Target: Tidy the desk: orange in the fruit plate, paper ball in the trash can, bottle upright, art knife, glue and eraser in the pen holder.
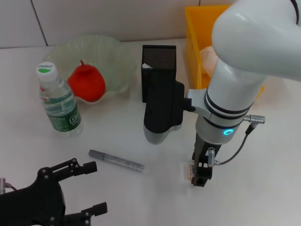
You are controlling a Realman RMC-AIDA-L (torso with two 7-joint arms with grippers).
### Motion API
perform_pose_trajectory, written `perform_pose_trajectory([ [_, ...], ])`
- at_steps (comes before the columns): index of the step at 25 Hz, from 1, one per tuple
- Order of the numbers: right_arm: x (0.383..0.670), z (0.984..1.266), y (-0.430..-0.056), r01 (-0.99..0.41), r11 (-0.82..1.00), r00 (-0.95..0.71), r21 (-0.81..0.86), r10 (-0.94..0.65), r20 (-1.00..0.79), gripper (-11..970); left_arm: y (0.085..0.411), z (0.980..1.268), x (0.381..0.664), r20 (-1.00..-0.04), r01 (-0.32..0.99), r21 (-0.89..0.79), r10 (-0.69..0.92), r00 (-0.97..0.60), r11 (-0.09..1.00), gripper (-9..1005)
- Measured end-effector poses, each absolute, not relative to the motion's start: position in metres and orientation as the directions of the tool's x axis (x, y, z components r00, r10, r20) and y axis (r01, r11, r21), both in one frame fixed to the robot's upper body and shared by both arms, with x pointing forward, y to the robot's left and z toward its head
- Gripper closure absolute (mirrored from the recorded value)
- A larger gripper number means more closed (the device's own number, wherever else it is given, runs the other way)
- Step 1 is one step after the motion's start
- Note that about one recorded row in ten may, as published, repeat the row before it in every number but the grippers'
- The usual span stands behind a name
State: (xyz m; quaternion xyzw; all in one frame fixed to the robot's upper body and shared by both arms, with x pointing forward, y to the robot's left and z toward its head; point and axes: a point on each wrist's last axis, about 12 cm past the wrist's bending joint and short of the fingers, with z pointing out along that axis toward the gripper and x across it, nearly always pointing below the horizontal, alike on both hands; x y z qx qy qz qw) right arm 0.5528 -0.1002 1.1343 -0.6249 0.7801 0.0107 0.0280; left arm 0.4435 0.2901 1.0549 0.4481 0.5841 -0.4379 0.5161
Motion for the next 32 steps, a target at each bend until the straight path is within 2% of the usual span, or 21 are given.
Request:
perform_pose_trajectory([
  [16,0.553,1.128,-0.097,-0.976,0.216,-0.216,-0.014,-0.975,-0.047,373,0.289,1.055,0.444,-0.995,0.976,-0.048,0.071,-0.065,0.213,200],
  [22,0.554,1.129,-0.096,-0.975,0.219,-0.219,-0.016,-0.975,-0.045,522,0.289,1.055,0.443,-0.995,0.976,-0.049,0.070,-0.065,0.210,200],
  [26,0.555,1.129,-0.097,-0.974,0.224,-0.223,-0.014,-0.974,-0.046,557,0.289,1.055,0.443,-0.995,0.977,-0.049,0.070,-0.065,0.209,199],
  [29,0.557,1.135,-0.097,-0.969,0.247,-0.246,-0.007,-0.966,-0.077,566,0.290,1.055,0.443,-0.995,0.977,-0.049,0.070,-0.065,0.209,199],
  [32,0.564,1.153,-0.100,-0.954,0.300,-0.297,0.002,-0.943,-0.152,566,0.290,1.056,0.443,-0.995,0.977,-0.048,0.070,-0.064,0.207,199],
])
